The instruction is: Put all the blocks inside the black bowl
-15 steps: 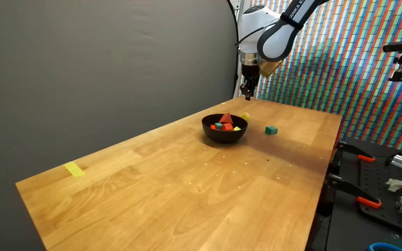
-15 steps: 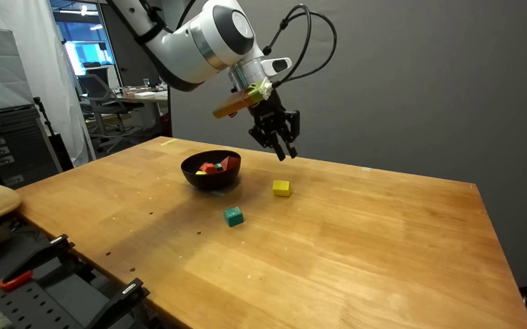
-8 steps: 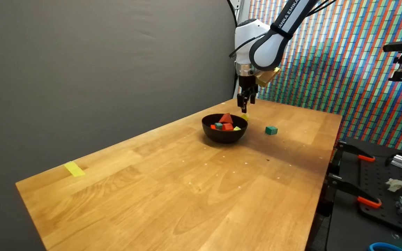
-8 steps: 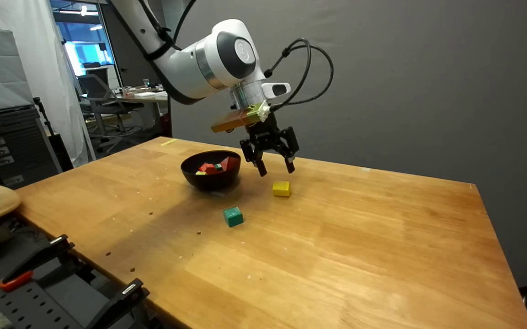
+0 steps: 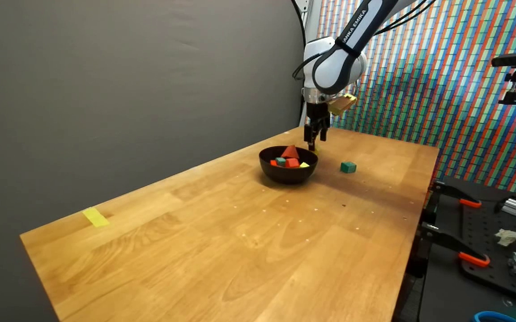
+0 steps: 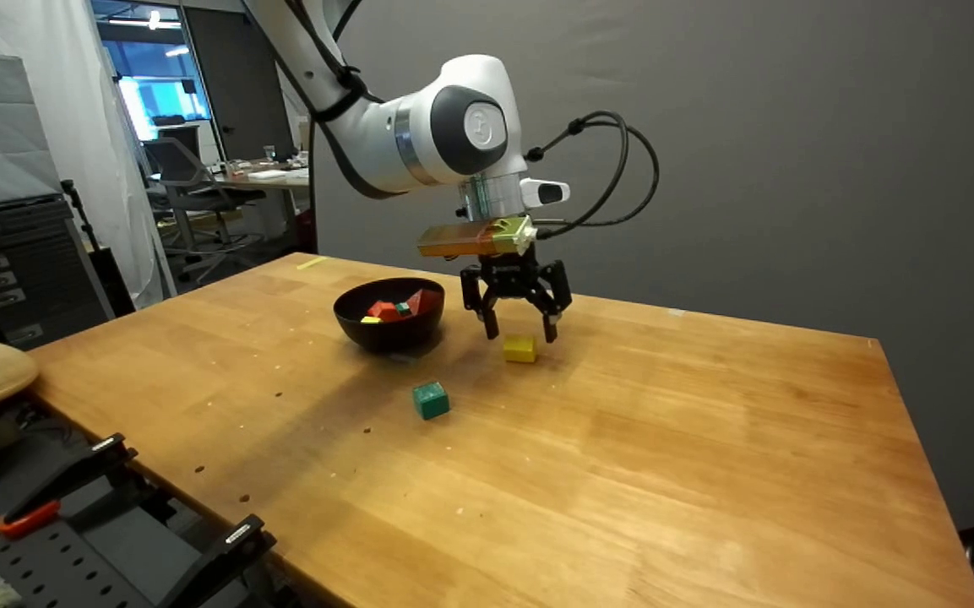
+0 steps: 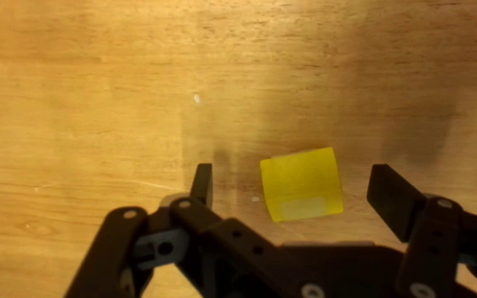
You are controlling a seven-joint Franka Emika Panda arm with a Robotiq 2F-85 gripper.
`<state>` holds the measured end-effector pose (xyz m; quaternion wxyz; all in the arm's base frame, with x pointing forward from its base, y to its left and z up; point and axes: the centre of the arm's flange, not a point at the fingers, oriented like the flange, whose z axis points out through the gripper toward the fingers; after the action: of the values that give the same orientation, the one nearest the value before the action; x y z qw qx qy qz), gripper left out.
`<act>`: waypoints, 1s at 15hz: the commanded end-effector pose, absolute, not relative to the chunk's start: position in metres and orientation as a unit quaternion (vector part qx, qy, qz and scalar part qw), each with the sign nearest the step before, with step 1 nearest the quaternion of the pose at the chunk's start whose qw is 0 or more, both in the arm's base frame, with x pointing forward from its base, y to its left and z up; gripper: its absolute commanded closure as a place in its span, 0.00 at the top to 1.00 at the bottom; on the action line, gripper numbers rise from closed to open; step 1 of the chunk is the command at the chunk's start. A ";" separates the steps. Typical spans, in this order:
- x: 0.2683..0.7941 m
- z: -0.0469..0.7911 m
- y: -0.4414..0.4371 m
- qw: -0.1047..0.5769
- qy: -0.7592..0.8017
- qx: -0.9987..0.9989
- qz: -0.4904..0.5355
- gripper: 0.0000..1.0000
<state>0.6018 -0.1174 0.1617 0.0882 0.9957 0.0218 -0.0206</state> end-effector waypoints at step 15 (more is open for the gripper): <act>0.570 0.261 -0.028 0.106 0.009 0.994 0.021 0.24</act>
<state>0.6072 -0.0718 0.2156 0.0710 0.9972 0.0188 -0.0097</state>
